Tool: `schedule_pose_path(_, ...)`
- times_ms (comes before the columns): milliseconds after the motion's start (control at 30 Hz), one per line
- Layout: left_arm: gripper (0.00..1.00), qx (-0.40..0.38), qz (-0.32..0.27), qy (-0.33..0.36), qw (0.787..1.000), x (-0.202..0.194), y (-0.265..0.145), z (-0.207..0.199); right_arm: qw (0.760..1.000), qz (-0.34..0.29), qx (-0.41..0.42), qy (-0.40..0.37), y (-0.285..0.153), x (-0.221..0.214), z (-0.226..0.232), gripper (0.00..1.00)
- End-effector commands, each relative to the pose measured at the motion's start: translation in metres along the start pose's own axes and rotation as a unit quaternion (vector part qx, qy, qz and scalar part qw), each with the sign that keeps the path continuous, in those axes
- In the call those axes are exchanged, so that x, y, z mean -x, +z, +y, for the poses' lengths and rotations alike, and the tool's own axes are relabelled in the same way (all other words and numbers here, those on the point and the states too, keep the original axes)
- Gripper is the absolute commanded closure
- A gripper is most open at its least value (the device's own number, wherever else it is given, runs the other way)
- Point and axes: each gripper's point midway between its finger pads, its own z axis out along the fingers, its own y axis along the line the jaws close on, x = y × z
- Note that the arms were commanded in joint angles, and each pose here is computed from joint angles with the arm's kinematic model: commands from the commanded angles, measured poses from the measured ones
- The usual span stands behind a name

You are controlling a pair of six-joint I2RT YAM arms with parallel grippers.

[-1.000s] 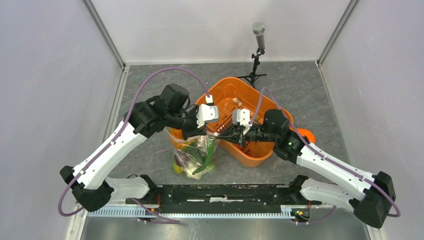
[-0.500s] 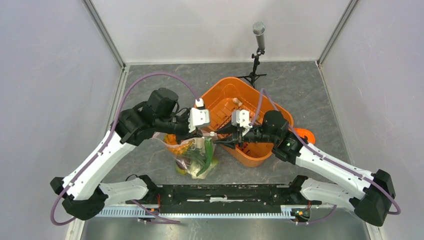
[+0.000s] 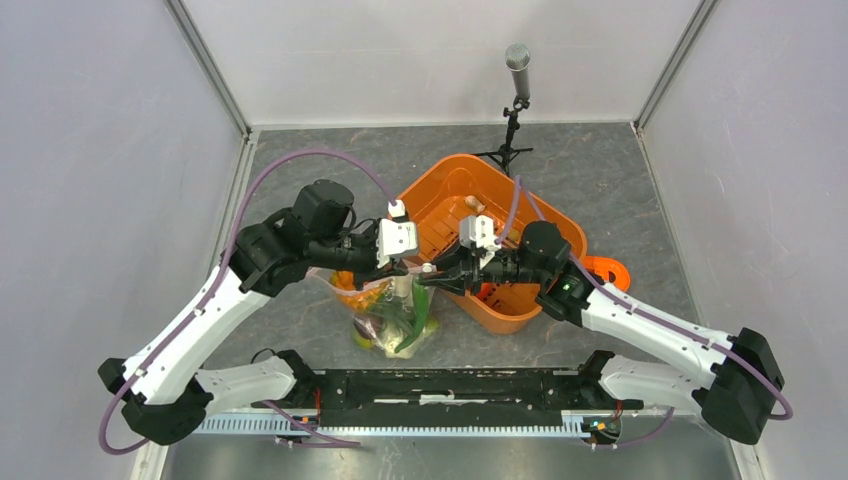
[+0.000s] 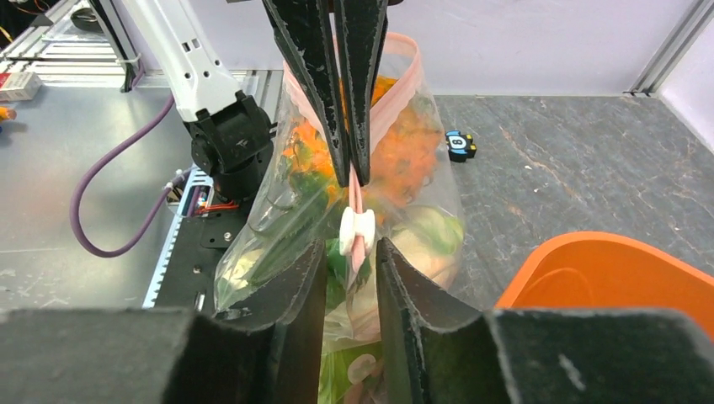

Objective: Place the food in the zip-top bag and seal the zipper
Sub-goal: Zip the zipper food storage bag at the center of the board.

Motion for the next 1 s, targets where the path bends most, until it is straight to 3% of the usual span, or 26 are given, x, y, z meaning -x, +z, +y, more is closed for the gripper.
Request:
schedule_pose_path(0,0.98,0.022,-0.056,0.021,0.998,0.028,-0.01,0.005,1.0,-0.018,0.001,-0.009,0.0,0.01,0.002,0.75)
schedule_pose_path(33,0.98,0.021,-0.056,0.02,0.998,0.027,-0.01,0.004,1.0,-0.021,-0.001,-0.009,0.0,0.011,0.002,0.83)
schedule_pose_path(200,0.98,0.02,-0.054,0.017,0.998,0.024,-0.009,0.003,0.999,-0.036,0.004,-0.005,0.001,0.016,0.004,1.0)
schedule_pose_path(267,0.97,0.023,-0.054,0.016,0.998,0.023,-0.009,0.003,0.999,-0.04,0.002,-0.003,0.001,0.017,0.004,1.0)
schedule_pose_path(333,0.85,0.034,-0.065,0.013,0.997,0.027,-0.01,0.006,0.999,-0.04,-0.003,0.004,0.001,0.015,0.002,1.0)
schedule_pose_path(367,0.66,0.036,-0.075,0.013,0.996,0.03,-0.011,0.006,0.999,-0.041,-0.004,0.005,0.001,0.015,0.002,1.0)
schedule_pose_path(400,0.54,0.04,-0.089,0.012,0.995,0.035,-0.011,0.008,0.999,-0.041,-0.006,0.007,0.001,0.015,0.002,1.0)
schedule_pose_path(467,0.38,0.034,-0.119,0.009,0.992,0.047,-0.011,0.005,0.999,-0.043,-0.006,0.007,0.001,0.016,0.002,1.0)
schedule_pose_path(500,0.35,0.03,-0.133,0.008,0.991,0.054,-0.011,0.005,0.999,-0.043,-0.007,0.005,0.001,0.017,0.002,1.0)
schedule_pose_path(700,0.35,-0.014,-0.149,-0.006,0.989,0.068,-0.001,0.0,0.999,-0.039,-0.021,-0.01,-0.003,0.023,-0.001,1.0)
schedule_pose_path(967,0.52,-0.049,-0.121,-0.018,0.991,0.056,0.014,-0.005,0.999,-0.034,-0.024,-0.013,-0.004,0.022,-0.002,1.0)
